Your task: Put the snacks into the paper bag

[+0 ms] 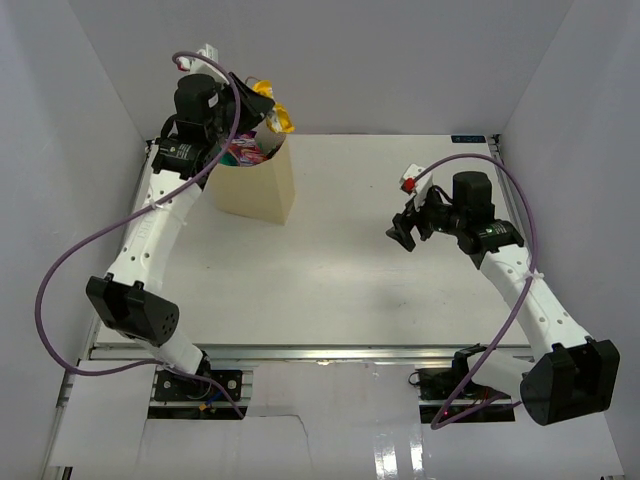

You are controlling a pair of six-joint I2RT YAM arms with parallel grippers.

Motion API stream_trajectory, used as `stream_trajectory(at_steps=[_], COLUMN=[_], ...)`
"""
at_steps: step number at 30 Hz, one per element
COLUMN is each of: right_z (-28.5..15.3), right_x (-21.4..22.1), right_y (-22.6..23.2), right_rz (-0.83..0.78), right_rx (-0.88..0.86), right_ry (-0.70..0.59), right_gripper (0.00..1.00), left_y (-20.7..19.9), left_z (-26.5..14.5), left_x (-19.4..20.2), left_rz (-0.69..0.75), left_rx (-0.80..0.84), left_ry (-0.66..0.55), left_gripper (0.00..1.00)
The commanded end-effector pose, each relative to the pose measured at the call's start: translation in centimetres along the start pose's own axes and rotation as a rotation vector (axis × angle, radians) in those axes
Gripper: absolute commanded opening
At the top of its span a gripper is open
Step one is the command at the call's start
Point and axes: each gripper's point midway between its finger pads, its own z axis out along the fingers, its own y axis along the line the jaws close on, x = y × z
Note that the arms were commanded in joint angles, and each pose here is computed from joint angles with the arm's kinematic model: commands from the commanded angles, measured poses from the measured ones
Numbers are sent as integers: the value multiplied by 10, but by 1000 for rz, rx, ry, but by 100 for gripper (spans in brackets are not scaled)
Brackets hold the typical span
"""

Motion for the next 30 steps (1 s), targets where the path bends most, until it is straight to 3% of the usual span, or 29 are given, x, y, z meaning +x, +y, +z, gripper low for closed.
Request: stream_trajectory(at_steps=[1,7,15,17,18,19,22,27,28,30], right_z=[-5,-10,-12,-13,-14,-14,-20,-36,-39,-45], right_x=[-1,3,8,9,8,11,10,15,17,21], right_y=[-20,-23,-27,-29,-31,-35,-48,-71,-73,-81], right_rz=[60,80,108,117,127,139,188,251,263,293], right_rx=[114,137,154,165,176,197,266,419,440,499], right_ry=[-13,-10,1,5,11,25,45,68,71,81], right_gripper=[90,90,90,90,90,90,90,90,90,90], left_y=[64,80,97,88,83,71,42,0,-17,-24], left_z=[18,40,46,45,45,44,33,-3,-27,-39], left_x=[0,-25,-21,-25,-26,-27,-39,-40,-49,-27], left_rz=[24,52,111,127,143,148,200,280,313,355], left_rx=[-293,-365,-418,-379,-355,-310,-194,6,55,161], left_ry=[-22,-82,-68,-59,-53,-42,-54,-76,-110,-76], left_gripper=[0,0,3,26,58,72,95,98,98,98])
